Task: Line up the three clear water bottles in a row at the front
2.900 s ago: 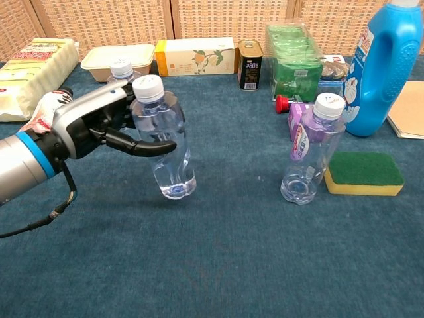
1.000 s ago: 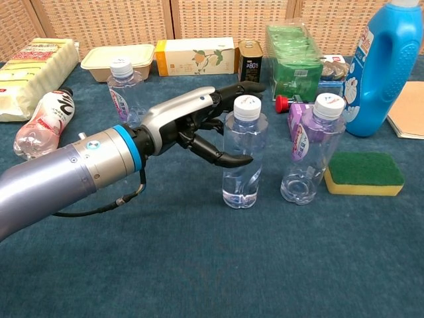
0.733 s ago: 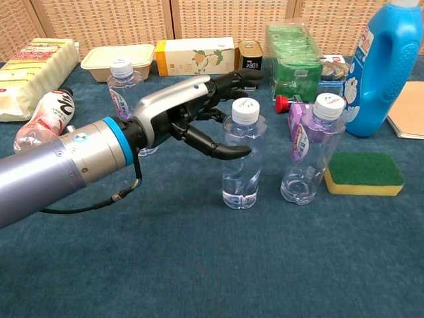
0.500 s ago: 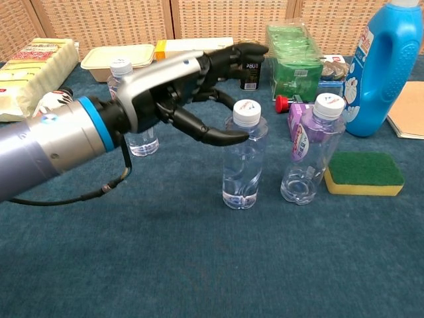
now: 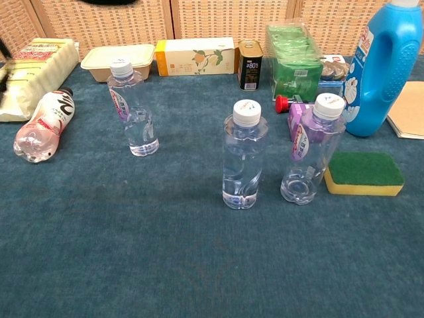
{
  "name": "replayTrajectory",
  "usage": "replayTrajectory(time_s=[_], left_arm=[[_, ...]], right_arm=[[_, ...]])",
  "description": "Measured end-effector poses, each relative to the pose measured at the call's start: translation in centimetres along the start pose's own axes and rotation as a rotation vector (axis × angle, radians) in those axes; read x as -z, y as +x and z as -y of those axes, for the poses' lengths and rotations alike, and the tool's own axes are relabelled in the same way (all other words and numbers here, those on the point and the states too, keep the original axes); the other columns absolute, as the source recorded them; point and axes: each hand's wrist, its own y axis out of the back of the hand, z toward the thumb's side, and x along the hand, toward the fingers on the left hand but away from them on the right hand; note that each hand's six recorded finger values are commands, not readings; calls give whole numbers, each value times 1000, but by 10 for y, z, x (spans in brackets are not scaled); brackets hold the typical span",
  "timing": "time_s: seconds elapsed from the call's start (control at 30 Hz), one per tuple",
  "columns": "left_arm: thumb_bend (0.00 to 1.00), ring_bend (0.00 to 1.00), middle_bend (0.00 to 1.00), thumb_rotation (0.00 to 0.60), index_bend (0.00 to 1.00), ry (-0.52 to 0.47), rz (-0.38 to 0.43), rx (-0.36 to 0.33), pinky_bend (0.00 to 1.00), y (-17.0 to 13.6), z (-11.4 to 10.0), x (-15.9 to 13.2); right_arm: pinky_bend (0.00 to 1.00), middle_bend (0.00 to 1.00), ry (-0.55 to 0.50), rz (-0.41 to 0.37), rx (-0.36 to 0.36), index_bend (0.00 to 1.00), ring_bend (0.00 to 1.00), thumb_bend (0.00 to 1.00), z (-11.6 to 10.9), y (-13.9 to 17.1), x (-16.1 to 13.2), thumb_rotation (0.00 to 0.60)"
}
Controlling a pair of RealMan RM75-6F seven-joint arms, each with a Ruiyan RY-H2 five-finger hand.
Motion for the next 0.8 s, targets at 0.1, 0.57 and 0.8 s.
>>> replayTrajectory(time_s=[0.1,0.57,0.8], left_arm=[[162,0,0,600,0,-6,-24,-56,128,-12,-24,7],[140,0,0,600,0,-156,-309,-216,128,-87,-74,132],[140,0,0,600,0,-265,-429,-247,128,-108,-45,194]], right_arm=[[0,0,-10,-6,-8,39,0,0,0,1,-1,600],[0,0,-21,-25,-35,39,0,0,3,1,-5,600],[0,0,-15,-31,-53,39,0,0,7,1,-8,600]])
